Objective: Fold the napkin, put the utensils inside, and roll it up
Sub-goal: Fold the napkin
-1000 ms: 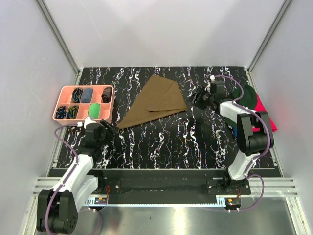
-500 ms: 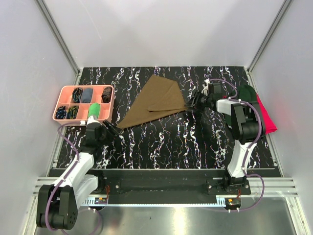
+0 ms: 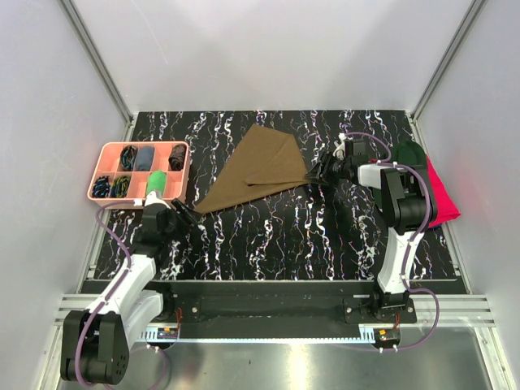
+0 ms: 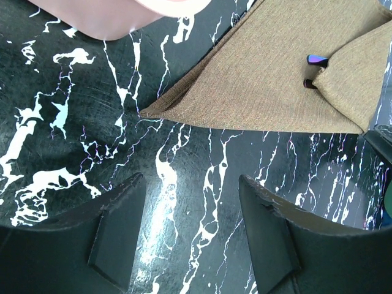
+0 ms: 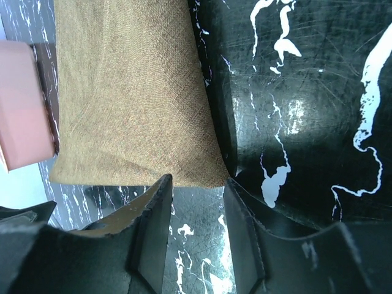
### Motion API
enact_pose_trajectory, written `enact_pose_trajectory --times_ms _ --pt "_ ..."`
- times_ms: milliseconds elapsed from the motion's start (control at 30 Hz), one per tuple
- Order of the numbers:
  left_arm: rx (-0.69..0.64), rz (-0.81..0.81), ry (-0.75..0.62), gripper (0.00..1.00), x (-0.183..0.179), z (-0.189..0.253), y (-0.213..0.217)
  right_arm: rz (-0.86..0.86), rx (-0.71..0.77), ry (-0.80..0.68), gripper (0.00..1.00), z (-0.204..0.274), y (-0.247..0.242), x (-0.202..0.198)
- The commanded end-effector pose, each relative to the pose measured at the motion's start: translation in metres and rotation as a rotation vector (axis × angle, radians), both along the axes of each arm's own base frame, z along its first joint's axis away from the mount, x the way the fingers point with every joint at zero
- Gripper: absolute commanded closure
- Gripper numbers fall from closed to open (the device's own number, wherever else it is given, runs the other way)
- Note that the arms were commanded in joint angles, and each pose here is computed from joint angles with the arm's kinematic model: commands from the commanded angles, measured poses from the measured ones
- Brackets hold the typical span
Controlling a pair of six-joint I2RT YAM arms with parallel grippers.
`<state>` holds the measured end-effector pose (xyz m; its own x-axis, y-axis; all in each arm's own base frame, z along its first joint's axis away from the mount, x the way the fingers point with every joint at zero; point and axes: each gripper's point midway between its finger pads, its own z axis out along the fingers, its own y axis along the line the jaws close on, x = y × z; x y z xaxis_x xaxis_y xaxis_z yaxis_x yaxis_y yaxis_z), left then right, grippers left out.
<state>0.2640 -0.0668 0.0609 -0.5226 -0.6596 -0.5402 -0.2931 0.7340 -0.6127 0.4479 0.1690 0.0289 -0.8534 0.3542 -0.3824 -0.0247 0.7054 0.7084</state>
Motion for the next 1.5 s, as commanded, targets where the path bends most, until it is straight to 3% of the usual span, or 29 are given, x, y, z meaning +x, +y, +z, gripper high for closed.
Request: enact_pose_trajectory --times_ms 0,333,567,967,1233,1333,1467 --pt "0.004 -0.024 -0.085 0.35 0.011 0.026 -0.002 0.005 -0.018 -0.053 0.51 0.010 -0.007 0.008" --pt "0.014 -0.035 -0.094 0.36 0.011 0.031 -0.002 0.027 0.010 -0.040 0.50 0.005 -0.008 0.016" --pt "0.017 -0.038 -0.093 0.35 0.011 0.031 -0.002 0.079 0.071 0.001 0.57 -0.003 0.003 0.010" --pt "0.047 -0.070 -0.108 0.36 0.010 0.035 -0.003 0.038 0.085 0.073 1.00 -0.006 0.000 -0.011" --pt "0.064 -0.114 -0.176 0.41 0.014 0.056 -0.011 -0.116 -0.012 0.170 1.00 -0.012 -0.023 -0.056" --pt "0.070 -0.161 -0.192 0.42 0.014 0.063 -0.030 -0.174 -0.058 0.252 1.00 -0.015 -0.034 -0.086" --pt "0.048 -0.263 -0.233 0.42 0.016 0.079 -0.074 -0.236 -0.085 0.257 1.00 -0.003 -0.043 -0.110"
